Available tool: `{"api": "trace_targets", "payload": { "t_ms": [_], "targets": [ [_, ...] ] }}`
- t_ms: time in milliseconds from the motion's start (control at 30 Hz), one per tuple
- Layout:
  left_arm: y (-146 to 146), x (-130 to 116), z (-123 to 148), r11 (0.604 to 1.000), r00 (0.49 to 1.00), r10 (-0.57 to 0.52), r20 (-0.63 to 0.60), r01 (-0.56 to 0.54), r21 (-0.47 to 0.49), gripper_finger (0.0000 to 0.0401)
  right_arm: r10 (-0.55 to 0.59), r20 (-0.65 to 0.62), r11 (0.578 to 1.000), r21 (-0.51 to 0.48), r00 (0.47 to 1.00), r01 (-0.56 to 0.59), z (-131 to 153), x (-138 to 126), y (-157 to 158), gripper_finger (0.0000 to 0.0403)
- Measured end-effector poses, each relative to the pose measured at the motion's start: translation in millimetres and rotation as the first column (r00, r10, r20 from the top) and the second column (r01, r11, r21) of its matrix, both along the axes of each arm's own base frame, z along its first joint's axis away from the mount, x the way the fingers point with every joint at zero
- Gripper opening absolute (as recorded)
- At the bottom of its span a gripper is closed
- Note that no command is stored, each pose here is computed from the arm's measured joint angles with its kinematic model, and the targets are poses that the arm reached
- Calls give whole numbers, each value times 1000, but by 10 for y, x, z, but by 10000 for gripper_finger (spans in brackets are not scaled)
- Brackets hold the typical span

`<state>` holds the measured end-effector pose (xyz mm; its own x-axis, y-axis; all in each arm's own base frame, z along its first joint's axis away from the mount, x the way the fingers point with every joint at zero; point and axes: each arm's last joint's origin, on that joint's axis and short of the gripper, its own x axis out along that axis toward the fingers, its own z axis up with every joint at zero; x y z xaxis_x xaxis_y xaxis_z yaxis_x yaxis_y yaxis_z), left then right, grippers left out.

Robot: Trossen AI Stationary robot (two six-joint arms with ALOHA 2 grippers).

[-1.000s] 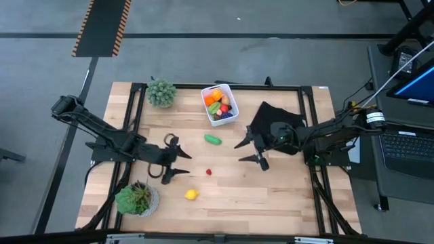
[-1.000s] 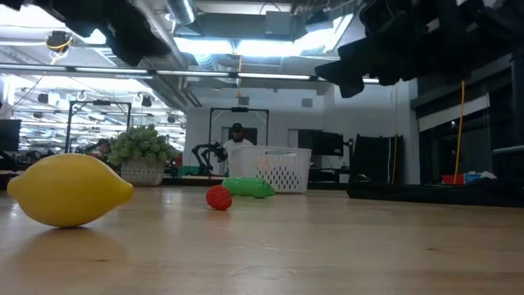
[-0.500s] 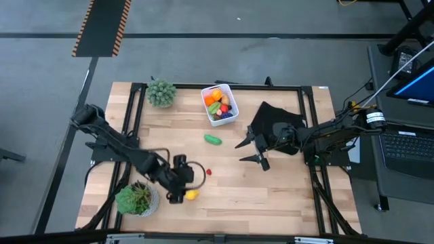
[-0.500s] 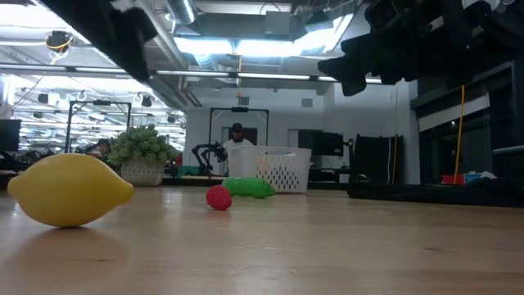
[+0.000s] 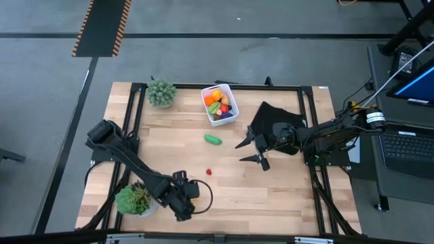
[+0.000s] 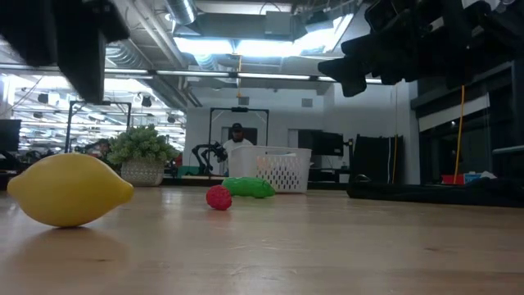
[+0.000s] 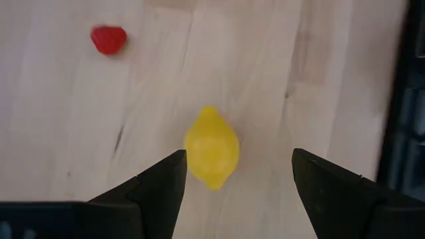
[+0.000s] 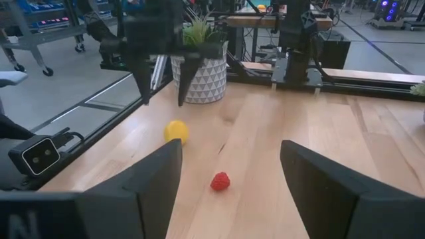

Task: Pick and placing Produce into tupperware
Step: Put the lemon into the basket

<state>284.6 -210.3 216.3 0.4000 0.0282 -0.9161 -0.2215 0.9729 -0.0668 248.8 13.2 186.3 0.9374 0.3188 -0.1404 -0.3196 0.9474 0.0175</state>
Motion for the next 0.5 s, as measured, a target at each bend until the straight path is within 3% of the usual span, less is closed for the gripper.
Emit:
{"api": "trace_targets", "payload": {
  "t_ms": [200, 500],
  "targets": [
    [-45, 48, -202, 1000, 998, 2, -64, -1, 14, 263, 0, 0, 1000, 1, 1000, 0, 1, 1, 0, 257],
    [-72, 47, -222, 1000, 998, -5, -64, 5, 11, 263, -3, -8, 1000, 25, 1000, 4, 2, 1, 0, 257]
  ]
}}
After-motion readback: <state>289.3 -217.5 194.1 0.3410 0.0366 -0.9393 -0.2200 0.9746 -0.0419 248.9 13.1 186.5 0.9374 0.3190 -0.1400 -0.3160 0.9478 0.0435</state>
